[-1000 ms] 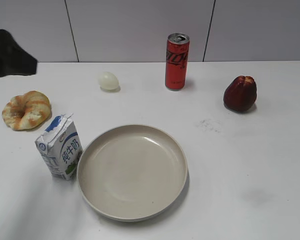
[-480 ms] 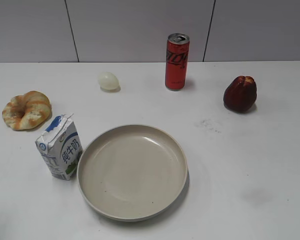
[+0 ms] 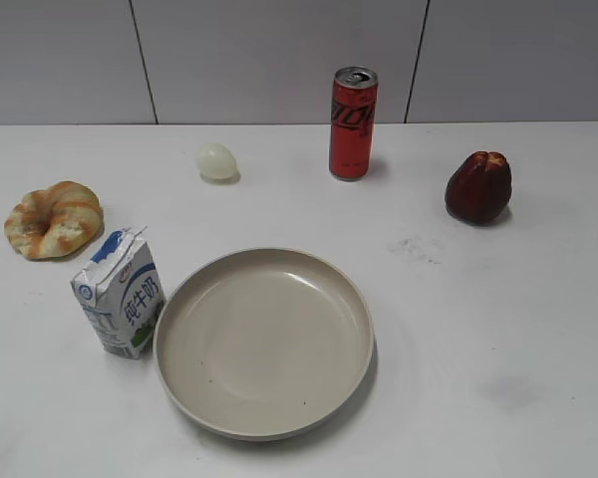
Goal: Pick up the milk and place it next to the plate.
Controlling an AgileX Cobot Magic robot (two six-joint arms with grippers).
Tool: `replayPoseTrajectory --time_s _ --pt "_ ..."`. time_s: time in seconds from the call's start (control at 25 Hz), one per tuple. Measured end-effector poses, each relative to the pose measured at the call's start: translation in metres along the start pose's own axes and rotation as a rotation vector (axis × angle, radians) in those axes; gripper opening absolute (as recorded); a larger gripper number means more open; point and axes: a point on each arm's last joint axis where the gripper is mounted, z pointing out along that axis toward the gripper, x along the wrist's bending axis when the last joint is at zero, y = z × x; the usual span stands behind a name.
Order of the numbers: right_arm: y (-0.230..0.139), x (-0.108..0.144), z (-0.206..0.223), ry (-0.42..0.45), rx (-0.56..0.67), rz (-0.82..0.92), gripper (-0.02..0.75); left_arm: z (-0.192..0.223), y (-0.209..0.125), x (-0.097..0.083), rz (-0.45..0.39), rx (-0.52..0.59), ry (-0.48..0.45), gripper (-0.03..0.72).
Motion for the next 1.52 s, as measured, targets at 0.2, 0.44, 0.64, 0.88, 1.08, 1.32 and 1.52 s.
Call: replayPoseTrajectory --time_s 0.2,0.44,0.64,0.88,1.08,1.32,1.52 --pt "0.000 0.000 0.000 0.000 0.000 0.000 0.466 -0.006 -0.010 -0.004 0.036 -0.107 -0.050 0.597" --pt "0.000 0.000 0.000 0.000 0.000 0.000 0.466 0.001 -0.009 -0.009 0.082 -0.153 -0.099 0.594" --pt "0.000 0.000 0.000 0.000 0.000 0.000 0.466 0.001 -0.008 -0.009 0.082 -0.161 -0.104 0.589" --pt "0.000 0.000 0.000 0.000 0.000 0.000 0.466 0.001 -0.008 -0.010 0.081 -0.165 -0.103 0.586" --pt "0.000 0.000 0.000 0.000 0.000 0.000 0.466 -0.005 -0.013 -0.010 0.041 -0.227 -0.040 0.572" --pt "0.000 0.000 0.000 0.001 0.000 0.000 0.466 -0.005 -0.014 -0.010 0.000 -0.240 0.014 0.568" --pt "0.000 0.000 0.000 0.001 0.000 0.000 0.466 -0.005 -0.014 -0.010 0.000 -0.240 0.013 0.564"
